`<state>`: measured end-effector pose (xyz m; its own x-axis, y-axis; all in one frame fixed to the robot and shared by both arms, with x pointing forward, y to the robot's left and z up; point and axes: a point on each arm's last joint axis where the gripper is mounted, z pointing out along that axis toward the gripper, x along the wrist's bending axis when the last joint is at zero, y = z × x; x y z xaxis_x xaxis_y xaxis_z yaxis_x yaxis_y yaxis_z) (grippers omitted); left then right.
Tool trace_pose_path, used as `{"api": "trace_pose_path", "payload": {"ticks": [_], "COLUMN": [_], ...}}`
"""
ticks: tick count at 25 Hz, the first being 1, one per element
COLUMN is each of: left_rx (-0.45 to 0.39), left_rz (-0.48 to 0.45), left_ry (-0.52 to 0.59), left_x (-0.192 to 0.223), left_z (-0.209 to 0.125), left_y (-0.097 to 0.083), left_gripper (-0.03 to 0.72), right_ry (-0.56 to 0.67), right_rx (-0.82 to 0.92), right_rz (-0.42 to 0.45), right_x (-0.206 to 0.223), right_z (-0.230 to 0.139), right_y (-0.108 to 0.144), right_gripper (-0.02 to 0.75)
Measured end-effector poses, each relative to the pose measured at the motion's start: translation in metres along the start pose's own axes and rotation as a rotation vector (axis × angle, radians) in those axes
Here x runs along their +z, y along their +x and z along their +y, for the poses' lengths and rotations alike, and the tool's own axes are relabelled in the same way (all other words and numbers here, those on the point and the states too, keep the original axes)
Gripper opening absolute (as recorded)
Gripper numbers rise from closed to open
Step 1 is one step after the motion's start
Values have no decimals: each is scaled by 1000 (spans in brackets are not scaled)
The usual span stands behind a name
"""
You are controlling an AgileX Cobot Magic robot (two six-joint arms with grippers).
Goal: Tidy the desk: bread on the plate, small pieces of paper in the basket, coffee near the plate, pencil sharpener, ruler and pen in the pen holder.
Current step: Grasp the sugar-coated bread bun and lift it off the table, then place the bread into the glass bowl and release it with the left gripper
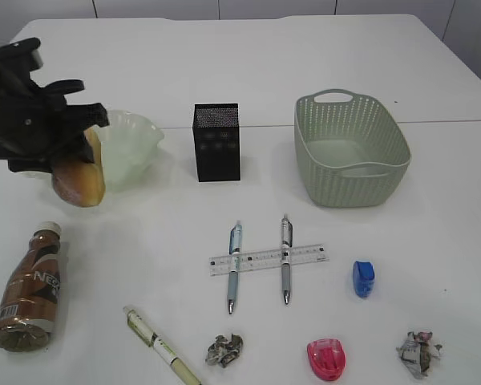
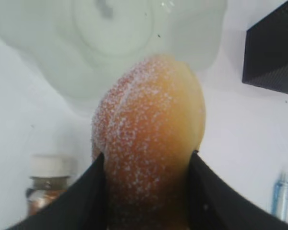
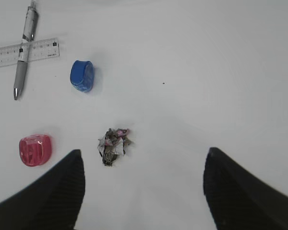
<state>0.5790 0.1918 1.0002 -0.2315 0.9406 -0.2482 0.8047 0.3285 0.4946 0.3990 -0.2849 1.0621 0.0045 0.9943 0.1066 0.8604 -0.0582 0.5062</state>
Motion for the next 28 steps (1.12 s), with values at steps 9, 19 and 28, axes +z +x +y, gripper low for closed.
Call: {"api": "trace_pose_path", "payload": {"ticks": [9,19,28], "left_rx": [139,170,191], "left_rz": [-11,-60,-6], "left_ry": [-155,-252,-218], "left_x": [3,62,92], "left_z": [34,58,77], "left_y": [32,35,31], "left_gripper": [322,321,342], "right_ry": [52,115,136], "right_rx": [1,-17,-18], "right_rz": [-4,1,-1], "right_x": [11,21,26], "right_z": [2,2,3], "right_y": [0,3,3], "right_gripper": [564,563,563]}}
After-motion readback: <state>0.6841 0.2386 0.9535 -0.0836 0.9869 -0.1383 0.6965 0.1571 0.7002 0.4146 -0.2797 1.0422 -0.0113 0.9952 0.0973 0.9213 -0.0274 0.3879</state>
